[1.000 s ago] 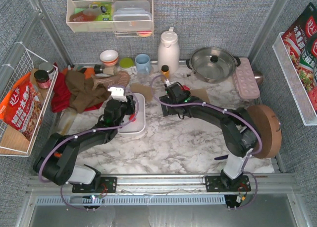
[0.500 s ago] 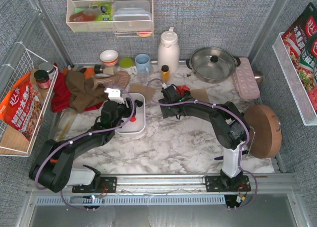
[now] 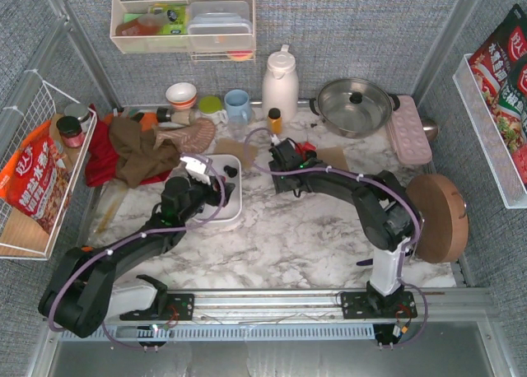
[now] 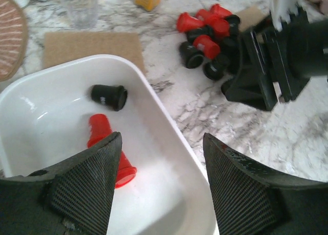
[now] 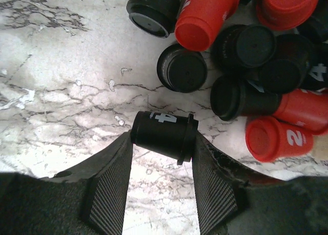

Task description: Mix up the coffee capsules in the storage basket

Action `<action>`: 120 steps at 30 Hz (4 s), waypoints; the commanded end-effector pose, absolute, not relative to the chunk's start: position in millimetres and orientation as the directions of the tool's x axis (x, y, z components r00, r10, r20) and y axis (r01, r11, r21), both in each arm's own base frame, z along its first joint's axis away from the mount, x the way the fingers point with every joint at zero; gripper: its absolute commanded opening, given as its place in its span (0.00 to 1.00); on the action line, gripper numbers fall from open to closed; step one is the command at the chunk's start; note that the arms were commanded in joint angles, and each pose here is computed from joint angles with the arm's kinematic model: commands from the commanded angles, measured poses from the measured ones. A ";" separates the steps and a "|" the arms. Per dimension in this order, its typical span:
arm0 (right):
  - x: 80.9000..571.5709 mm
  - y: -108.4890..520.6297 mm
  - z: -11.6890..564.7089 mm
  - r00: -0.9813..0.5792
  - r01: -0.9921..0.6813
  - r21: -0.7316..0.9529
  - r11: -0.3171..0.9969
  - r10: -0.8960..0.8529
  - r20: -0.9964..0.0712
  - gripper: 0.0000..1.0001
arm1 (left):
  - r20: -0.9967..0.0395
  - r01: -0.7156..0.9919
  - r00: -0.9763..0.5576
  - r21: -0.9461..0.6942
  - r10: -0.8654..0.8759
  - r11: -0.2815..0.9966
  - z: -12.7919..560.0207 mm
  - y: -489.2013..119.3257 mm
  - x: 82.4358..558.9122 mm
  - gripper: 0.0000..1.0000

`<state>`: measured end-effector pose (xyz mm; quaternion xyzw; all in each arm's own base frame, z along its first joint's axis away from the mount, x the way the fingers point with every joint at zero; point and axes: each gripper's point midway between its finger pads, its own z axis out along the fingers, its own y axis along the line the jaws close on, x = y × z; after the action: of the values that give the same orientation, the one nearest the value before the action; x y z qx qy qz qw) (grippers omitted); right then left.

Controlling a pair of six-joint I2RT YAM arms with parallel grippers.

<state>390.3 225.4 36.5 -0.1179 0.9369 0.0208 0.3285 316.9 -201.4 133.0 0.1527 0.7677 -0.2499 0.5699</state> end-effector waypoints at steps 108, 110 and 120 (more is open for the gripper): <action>408.5 139.3 25.4 -0.806 -0.011 0.175 0.985 0.095 -0.584 0.52 | -1.000 0.730 0.007 0.023 0.026 0.683 159.1 -241.2 306.9 0.75; 406.4 138.7 26.6 -0.809 -0.013 0.172 0.985 0.090 -0.581 0.49 | -1.000 0.751 0.015 0.027 0.025 0.660 160.3 -245.6 302.8 0.74; 362.4 170.8 93.1 -0.771 -0.147 0.258 0.955 0.053 -0.634 0.44 | -0.965 0.836 0.253 0.255 0.071 0.486 155.1 -269.1 272.1 0.95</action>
<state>385.5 152.2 69.4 0.0000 0.9353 0.1137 0.3352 283.2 -258.1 133.0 0.3669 0.6290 -0.2827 0.6243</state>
